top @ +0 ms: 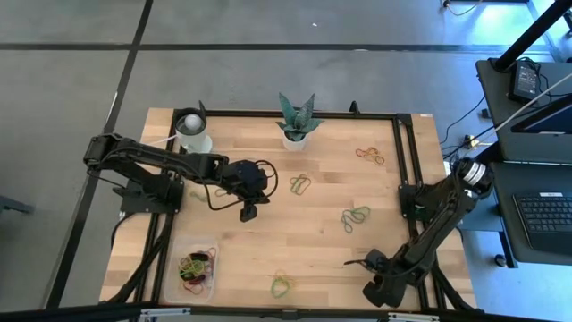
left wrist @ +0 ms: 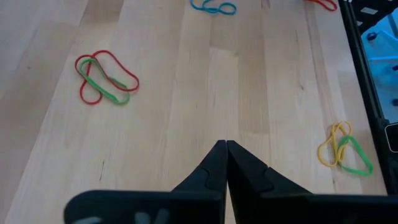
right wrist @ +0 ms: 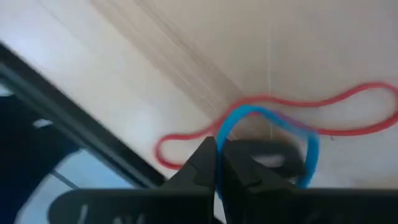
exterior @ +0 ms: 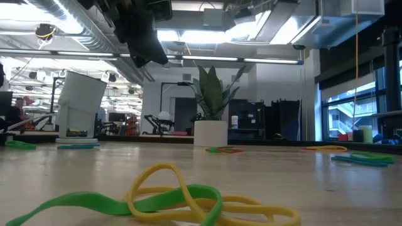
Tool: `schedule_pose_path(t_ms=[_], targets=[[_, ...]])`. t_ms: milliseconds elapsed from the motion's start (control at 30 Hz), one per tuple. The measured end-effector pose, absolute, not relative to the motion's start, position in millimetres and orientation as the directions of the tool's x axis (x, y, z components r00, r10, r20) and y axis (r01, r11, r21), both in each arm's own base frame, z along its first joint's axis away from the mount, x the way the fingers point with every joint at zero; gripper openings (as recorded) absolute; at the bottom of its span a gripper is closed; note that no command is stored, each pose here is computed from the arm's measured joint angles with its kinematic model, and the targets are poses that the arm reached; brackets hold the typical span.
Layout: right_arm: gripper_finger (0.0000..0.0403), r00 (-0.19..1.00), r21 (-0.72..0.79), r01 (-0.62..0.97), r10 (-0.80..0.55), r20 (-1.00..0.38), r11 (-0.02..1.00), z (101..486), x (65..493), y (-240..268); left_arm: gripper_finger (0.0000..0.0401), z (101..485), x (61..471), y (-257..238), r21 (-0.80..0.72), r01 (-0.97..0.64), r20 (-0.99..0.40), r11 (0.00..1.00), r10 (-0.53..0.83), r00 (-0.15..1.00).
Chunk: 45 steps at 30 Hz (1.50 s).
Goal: Pick and place rubber bands into bin
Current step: Put the blue rubber band into the transparent bin
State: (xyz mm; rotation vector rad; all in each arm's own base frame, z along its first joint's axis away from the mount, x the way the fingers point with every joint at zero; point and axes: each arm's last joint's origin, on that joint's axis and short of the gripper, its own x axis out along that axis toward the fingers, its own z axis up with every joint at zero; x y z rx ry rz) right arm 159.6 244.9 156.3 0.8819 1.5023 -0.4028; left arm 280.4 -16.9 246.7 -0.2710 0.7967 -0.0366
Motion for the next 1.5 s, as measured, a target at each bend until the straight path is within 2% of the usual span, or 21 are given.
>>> schedule_pose_path(t_ms=[100, 333, 400, 467, 567, 667, 767, 933, 1067, 1167, 1267, 1500], targets=[[0.0004, 0.13, 0.292, 0.722, 0.291, -0.948, 0.627, 173.1, 156.7, 238.7, 0.0002, 246.8, 280.4, -16.9, -0.254, -0.069, -0.701, 0.965, -0.134, 0.701], [0.0003, 0.081, 0.203, 0.743, 0.215, -0.973, 0.638, 204.3, 135.3, 209.9, 0.0002, 251.0, 284.3, -16.9, -0.252, -0.062, -0.658, 0.966, -0.124, 0.743], [0.0004, 0.099, 0.197, 0.745, 0.185, -0.978, 0.637, 212.5, 130.5, 201.2, 0.0002, 253.4, 286.3, -16.7, -0.252, -0.059, -0.634, 0.966, -0.119, 0.764], [0.0004, 0.164, 0.219, 0.738, 0.145, -0.976, 0.639, 220.8, 127.7, 192.8, 0.0004, 257.2, 289.3, -16.8, -0.257, -0.047, -0.595, 0.965, -0.12, 0.795], [0.0003, 0.322, 0.28, 0.705, 0.057, -0.945, 0.652, 233.9, 128.6, 177.7, 0.0017, 264.6, 294.3, -17.2, -0.262, -0.02, -0.518, 0.965, -0.123, 0.847], [0.0002, 0.495, 0.342, 0.683, -0.064, -0.867, 0.645, 249.8, 134.0, 155.7, 0.0042, 274.9, 299.8, -17.3, -0.239, 0.022, -0.412, 0.971, -0.122, 0.903], [0.0002, 0.605, 0.387, 0.647, -0.134, -0.785, 0.657, 265.2, 141.7, 134.3, 0.0077, 287.8, 304.5, -18.3, -0.188, 0.071, -0.279, 0.98, -0.123, 0.952], [0.0002, 0.739, 0.424, 0.491, -0.107, -0.665, 0.761, 288.5, 163.6, 111.3, 0.0146, 309.5, 307.9, -23.3, -0.102, 0.097, -0.055, 0.99, -0.103, 0.993], [0.0002, 0.835, 0.398, 0.364, -0.105, -0.54, 0.842, 305.8, 180.9, 97.0, 0.02, 322.2, 309.8, -24.7, -0.05, 0.007, 0.016, 0.999, -0.007, 1.0], [0.0002, 0.882, 0.373, 0.279, -0.082, -0.463, 0.885, 316.6, 192.7, 85.5, 0.023, 338.4, 318.7, -29.7, -0.003, -0.007, 0.059, 1.0, 0.007, 0.998], [0.0002, 0.922, 0.363, 0.187, -0.035, -0.385, 0.913, 326.5, 203.8, 74.5, 0.0243, 352.1, 335.1, -36.2, 0.047, 0.002, 0.081, 0.999, -0.006, 0.997], [0.0002, 0.98, 0.336, -0.034, 0.097, -0.173, 0.941, 349.4, 217.5, 58.3, 0.0246, 359.8, 381.6, -44.3, 0.093, 0.016, -0.005, 0.996, -0.016, 1.0]])
